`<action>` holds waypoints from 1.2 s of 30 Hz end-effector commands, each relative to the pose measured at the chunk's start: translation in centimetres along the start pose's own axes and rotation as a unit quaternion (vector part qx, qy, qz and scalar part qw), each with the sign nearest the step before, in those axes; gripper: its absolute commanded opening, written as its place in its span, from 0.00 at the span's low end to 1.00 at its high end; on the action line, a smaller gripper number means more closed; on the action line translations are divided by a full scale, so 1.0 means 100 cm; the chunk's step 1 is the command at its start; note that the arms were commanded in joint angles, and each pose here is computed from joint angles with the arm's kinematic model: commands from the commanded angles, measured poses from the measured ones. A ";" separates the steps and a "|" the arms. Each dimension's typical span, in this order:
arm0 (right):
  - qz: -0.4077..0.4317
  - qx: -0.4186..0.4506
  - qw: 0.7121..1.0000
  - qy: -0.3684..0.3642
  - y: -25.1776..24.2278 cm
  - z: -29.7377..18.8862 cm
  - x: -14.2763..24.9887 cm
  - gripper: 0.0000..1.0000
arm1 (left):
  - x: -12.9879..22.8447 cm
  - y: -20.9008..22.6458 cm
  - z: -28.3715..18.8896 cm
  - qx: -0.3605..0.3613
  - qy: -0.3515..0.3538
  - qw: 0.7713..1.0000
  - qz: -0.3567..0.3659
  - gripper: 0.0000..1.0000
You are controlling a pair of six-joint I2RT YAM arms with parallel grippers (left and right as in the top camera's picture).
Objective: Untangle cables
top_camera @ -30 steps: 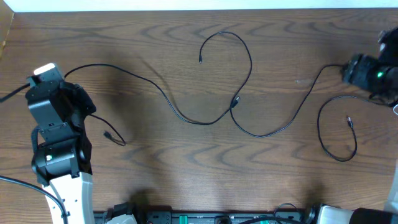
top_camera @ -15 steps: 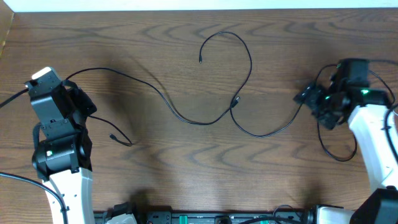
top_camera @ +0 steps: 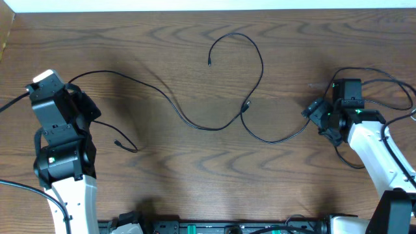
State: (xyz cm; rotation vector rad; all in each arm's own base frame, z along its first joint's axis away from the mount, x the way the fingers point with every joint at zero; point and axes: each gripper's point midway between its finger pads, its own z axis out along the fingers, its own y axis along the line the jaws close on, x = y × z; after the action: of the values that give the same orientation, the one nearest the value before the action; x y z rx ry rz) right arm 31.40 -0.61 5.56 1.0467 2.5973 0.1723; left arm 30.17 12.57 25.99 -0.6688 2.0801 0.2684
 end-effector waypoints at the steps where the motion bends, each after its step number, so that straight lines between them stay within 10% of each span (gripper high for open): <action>1: -0.057 0.040 0.997 -0.018 -0.014 0.001 -0.004 0.93 | -0.003 0.004 -0.001 -0.008 -0.005 1.000 -0.012 0.07; 21: -0.067 -0.113 0.989 -0.068 0.045 0.024 0.007 0.90 | -0.003 0.004 -0.001 -0.008 -0.004 1.000 -0.010 0.08; 28: -0.045 -0.121 0.990 -0.062 0.052 0.026 0.019 0.68 | 0.002 0.004 -0.001 -0.008 0.004 1.000 -0.008 0.08; 36: -0.010 -0.097 0.994 -0.054 0.037 0.034 0.031 0.75 | 0.003 0.004 -0.001 -0.007 0.008 1.000 -0.007 0.08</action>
State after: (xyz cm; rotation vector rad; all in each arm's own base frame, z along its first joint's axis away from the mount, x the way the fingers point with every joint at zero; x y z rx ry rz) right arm 33.69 4.48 3.21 0.8627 2.4421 0.3672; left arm 29.86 12.48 25.54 -0.6724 2.1028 0.2704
